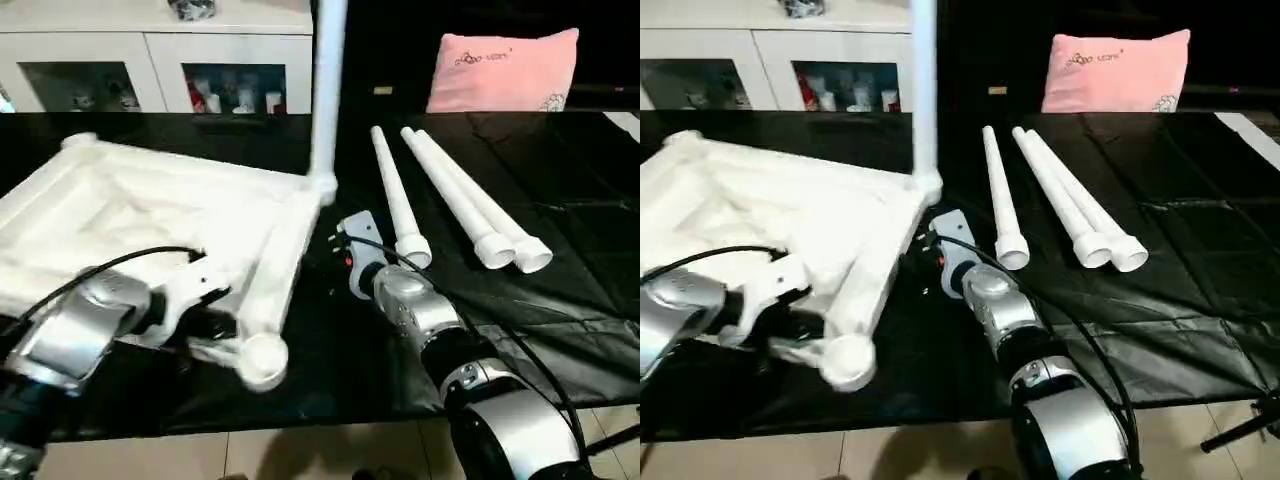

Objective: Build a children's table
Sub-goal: Rotate table base

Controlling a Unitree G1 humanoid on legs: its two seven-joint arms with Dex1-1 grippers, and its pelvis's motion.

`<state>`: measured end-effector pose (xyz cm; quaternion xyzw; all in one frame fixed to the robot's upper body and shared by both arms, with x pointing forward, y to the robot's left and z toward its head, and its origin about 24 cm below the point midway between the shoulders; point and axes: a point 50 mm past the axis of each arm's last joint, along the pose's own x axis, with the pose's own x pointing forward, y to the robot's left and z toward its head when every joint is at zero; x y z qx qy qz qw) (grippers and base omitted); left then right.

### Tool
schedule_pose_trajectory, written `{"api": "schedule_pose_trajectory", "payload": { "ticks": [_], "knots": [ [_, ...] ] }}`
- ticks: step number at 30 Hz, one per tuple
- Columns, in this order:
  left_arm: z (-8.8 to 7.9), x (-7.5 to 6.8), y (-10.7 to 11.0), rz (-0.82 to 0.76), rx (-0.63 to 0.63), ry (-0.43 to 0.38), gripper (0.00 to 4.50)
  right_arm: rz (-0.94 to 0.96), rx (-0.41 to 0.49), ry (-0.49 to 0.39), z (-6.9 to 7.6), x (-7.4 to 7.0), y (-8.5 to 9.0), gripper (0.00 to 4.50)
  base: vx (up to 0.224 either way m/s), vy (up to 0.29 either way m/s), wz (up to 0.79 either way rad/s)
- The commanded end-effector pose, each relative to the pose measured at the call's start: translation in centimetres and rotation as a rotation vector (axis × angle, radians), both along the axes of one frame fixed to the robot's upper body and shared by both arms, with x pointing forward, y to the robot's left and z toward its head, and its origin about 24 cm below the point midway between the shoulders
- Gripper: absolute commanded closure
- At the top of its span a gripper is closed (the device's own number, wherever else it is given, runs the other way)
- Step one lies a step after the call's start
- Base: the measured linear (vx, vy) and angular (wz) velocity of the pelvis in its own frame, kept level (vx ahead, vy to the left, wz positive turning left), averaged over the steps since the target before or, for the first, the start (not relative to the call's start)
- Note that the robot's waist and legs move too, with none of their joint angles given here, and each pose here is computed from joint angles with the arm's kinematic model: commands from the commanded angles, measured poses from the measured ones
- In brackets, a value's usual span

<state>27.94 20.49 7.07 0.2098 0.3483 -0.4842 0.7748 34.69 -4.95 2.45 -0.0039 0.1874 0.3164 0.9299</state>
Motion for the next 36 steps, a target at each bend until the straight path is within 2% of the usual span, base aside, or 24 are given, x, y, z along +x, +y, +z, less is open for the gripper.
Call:
{"api": "schedule_pose_trajectory", "payload": {
  "ticks": [1,3,5,7,8,10,11,13,16,17,19,22,24,25,26,27,29,31,32,36],
  "knots": [
    [0.7,2.0,-0.7,0.056,0.015,-0.132,4.46,0.066,0.022,-0.032,1.0,0.1,1.8,0.0,0.0,0.0,0.0],
    [0.6,2.7,-1.1,0.093,0.007,-0.159,4.46,0.068,0.023,-0.034,1.0,0.1,1.7,0.0,0.0,0.0,0.0],
    [0.5,4.3,-2.1,0.178,-0.022,-0.225,4.46,0.062,0.021,-0.043,1.1,0.3,1.4,0.0,0.0,0.0,0.0],
    [0.4,5.0,-2.3,0.21,-0.008,-0.262,4.46,0.054,0.024,-0.05,1.3,0.4,1.2,0.0,0.0,0.0,0.0],
    [0.2,5.8,-2.7,0.25,0.003,-0.305,4.46,0.038,0.033,-0.065,1.7,0.7,0.7,0.0,0.0,0.0,0.0],
    [0.1,6.0,-2.8,0.259,0.004,-0.315,4.46,0.031,0.035,-0.074,1.9,0.9,0.6,0.0,0.0,0.0,0.0],
    [0.2,6.7,-3.3,0.282,-0.018,-0.347,4.46,0.011,0.033,-0.103,2.6,1.3,-0.1,0.0,0.0,0.0,0.0],
    [0.3,7.0,-3.6,0.296,-0.041,-0.363,4.46,-0.004,0.03,-0.127,3.1,1.7,-0.5,0.0,0.0,0.0,0.0],
    [0.7,7.4,-4.2,0.318,-0.109,-0.375,4.46,-0.037,0.036,-0.159,4.0,2.2,-1.5,0.0,0.0,0.0,0.0],
    [0.9,7.4,-4.8,0.31,-0.158,-0.383,4.46,-0.073,0.036,-0.177,4.8,2.8,-2.3,0.0,0.0,0.0,0.0],
    [1.7,7.1,-5.7,0.266,-0.234,-0.397,4.46,-0.153,0.027,-0.193,6.3,4.0,-3.7,0.0,0.0,0.0,0.0],
    [2.2,7.0,-5.5,0.256,-0.241,-0.419,4.46,-0.201,0.014,-0.187,6.9,4.6,-4.6,0.0,0.0,0.0,0.0],
    [3.2,7.1,-4.8,0.256,-0.25,-0.46,4.46,-0.292,-0.019,-0.177,7.8,5.5,-6.0,0.0,0.0,0.0,0.0],
    [3.2,7.1,-4.8,0.256,-0.25,-0.46,4.46,-0.292,-0.019,-0.177,7.8,5.5,-6.0,0.0,0.0,0.0,0.0],
    [4.1,6.8,-4.1,0.241,-0.261,-0.476,4.17,-0.368,-0.035,-0.179,8.6,6.1,-7.1,0.0,0.0,0.0,0.0],
    [4.7,6.4,-3.7,0.232,-0.269,-0.489,4.17,-0.417,-0.039,-0.175,9.1,6.4,-7.9,0.0,0.0,0.0,0.0],
    [4.8,6.4,-3.6,0.232,-0.27,-0.492,4.03,-0.425,-0.039,-0.174,9.1,6.5,-8.0,0.0,0.0,0.0,0.0],
    [5.2,5.7,-3.4,0.227,-0.285,-0.496,3.91,-0.478,-0.052,-0.158,9.4,6.7,-8.7,0.0,0.0,0.0,0.0],
    [5.7,4.7,-3.2,0.201,-0.293,-0.509,3.69,-0.513,-0.047,-0.134,9.5,6.8,-9.3,0.0,0.0,0.0,0.0],
    [6.0,3.0,-2.7,0.218,-0.293,-0.522,3.39,-0.527,-0.032,-0.108,9.6,6.9,-9.5,0.0,0.0,0.0,0.0]
  ]
}}
